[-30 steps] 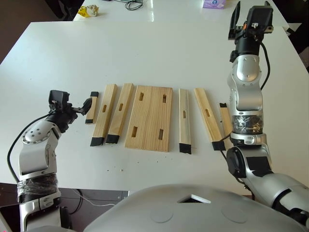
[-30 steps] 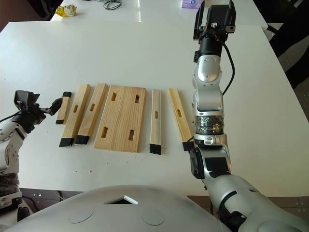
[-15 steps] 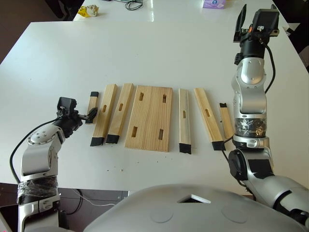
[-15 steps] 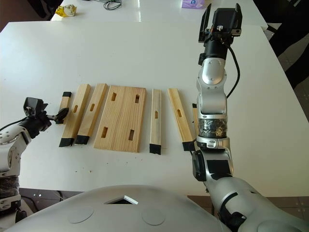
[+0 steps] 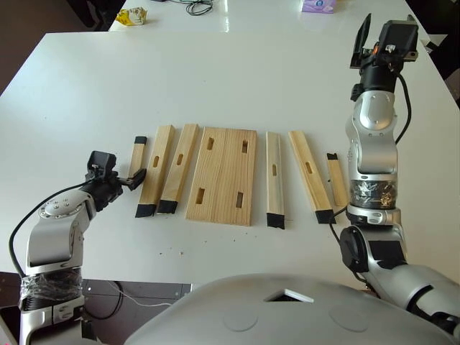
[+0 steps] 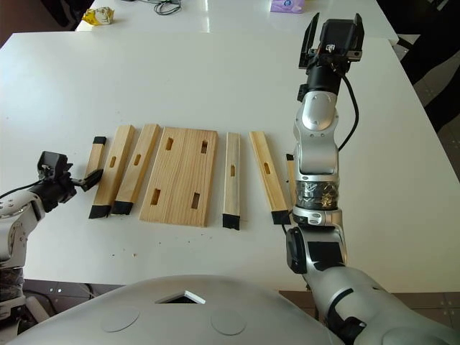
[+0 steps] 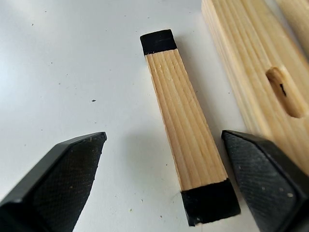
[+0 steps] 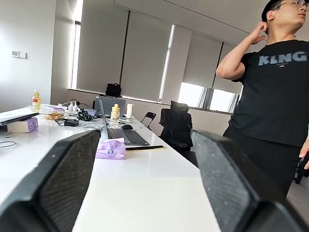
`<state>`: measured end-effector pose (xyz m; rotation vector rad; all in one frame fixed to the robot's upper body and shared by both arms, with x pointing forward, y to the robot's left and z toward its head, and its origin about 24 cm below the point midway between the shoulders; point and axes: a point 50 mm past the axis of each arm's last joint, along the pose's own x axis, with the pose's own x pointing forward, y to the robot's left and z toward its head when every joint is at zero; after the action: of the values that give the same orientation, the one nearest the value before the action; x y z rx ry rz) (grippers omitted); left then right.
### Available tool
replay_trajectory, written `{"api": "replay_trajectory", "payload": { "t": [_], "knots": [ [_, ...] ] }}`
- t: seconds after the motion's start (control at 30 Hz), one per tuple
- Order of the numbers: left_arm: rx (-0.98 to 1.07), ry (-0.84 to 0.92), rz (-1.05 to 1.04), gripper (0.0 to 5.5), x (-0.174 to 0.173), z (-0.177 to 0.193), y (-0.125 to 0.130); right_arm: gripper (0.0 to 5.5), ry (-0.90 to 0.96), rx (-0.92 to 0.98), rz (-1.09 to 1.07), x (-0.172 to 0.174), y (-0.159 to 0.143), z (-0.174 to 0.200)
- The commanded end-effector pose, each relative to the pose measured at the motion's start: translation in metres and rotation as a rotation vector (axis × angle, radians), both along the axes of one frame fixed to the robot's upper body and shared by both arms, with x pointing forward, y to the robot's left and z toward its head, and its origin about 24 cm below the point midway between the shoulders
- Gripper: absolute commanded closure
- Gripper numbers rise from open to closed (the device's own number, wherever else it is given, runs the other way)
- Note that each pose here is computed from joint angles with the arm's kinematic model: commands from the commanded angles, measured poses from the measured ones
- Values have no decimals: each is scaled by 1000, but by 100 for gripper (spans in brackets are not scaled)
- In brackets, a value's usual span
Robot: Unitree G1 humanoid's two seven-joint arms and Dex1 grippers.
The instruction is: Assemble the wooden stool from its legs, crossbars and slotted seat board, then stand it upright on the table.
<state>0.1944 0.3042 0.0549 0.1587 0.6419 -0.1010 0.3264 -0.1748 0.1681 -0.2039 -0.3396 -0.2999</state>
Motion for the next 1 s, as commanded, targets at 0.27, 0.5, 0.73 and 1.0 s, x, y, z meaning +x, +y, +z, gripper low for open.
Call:
{"api": "replay_trajectory", "payload": {
  "t": [0.27, 0.5, 0.73, 1.0],
  "knots": [
    [-79, 172, 79, 247, -12, -11, -5, 204, 17, 26, -30, -7, 0, -6],
    [-84, 221, 114, 355, -17, -8, -5, 204, 23, 36, -58, -12, -3, -10],
    [-137, 261, 132, 420, -18, -9, -12, 204, 29, 44, -72, -15, -3, -12],
    [-217, 245, 162, 420, -10, -9, -17, 204, 27, 44, -77, -13, -4, -10]
  ]
}}
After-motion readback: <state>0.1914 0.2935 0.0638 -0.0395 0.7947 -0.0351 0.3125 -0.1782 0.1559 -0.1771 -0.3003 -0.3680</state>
